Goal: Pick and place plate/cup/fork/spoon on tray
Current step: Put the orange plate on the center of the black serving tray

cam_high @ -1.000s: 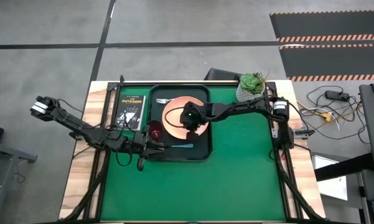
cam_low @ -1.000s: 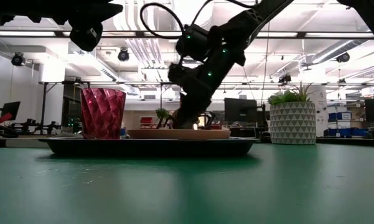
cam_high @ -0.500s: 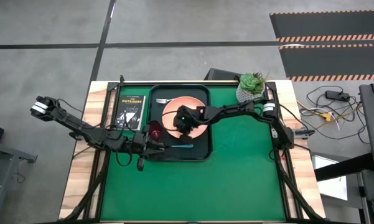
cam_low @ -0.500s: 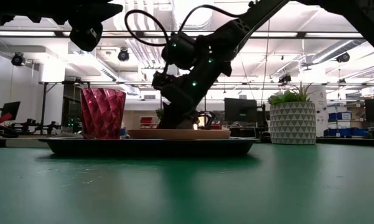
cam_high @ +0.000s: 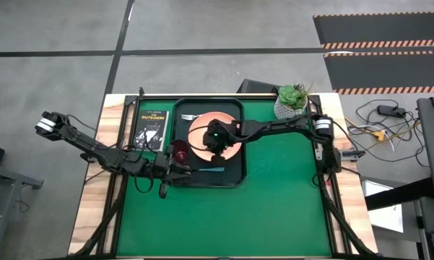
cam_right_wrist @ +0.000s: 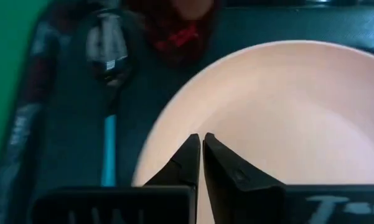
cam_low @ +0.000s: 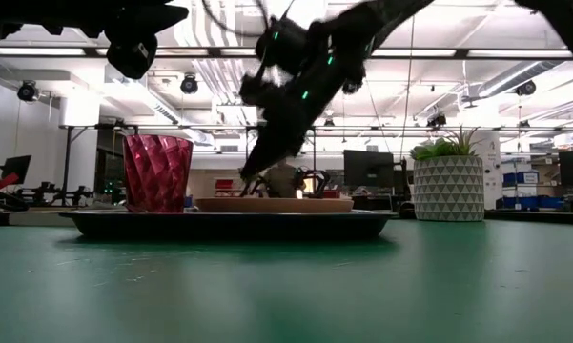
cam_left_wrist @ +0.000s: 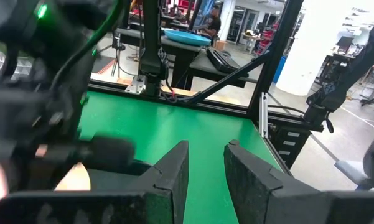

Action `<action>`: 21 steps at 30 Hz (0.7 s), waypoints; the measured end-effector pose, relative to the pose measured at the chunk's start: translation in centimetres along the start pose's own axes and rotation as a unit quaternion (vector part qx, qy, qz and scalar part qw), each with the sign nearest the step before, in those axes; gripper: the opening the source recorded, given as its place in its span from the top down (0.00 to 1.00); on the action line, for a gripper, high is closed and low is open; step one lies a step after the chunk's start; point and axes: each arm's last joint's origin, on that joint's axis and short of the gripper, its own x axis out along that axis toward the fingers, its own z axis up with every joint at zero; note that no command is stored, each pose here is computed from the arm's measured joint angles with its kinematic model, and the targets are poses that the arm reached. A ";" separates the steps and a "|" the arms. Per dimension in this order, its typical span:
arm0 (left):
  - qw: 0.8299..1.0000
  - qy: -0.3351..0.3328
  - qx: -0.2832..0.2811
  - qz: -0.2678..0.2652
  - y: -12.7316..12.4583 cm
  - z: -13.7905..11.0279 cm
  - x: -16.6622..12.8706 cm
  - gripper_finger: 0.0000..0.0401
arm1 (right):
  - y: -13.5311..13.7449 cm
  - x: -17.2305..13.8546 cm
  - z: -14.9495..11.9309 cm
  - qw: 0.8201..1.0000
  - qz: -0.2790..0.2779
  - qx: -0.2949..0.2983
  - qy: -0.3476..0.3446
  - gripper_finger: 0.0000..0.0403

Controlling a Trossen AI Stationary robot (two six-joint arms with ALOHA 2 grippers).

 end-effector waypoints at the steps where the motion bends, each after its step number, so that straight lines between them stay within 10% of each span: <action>1: 1.000 0.000 0.000 0.000 0.0 0.0 0.0 0.79 | 0.2 -0.9 0.2 1.000 0.001 -0.005 0.008 0.98; 10: 1.000 0.004 -0.012 -0.001 0.0 -0.1 0.0 0.79 | -0.7 -8.9 -2.1 0.986 -0.041 0.036 0.159 0.98; 21: 1.000 0.000 -0.013 -0.002 0.0 0.0 0.0 0.79 | -4.1 -8.4 -7.4 0.960 -0.111 0.097 0.240 0.98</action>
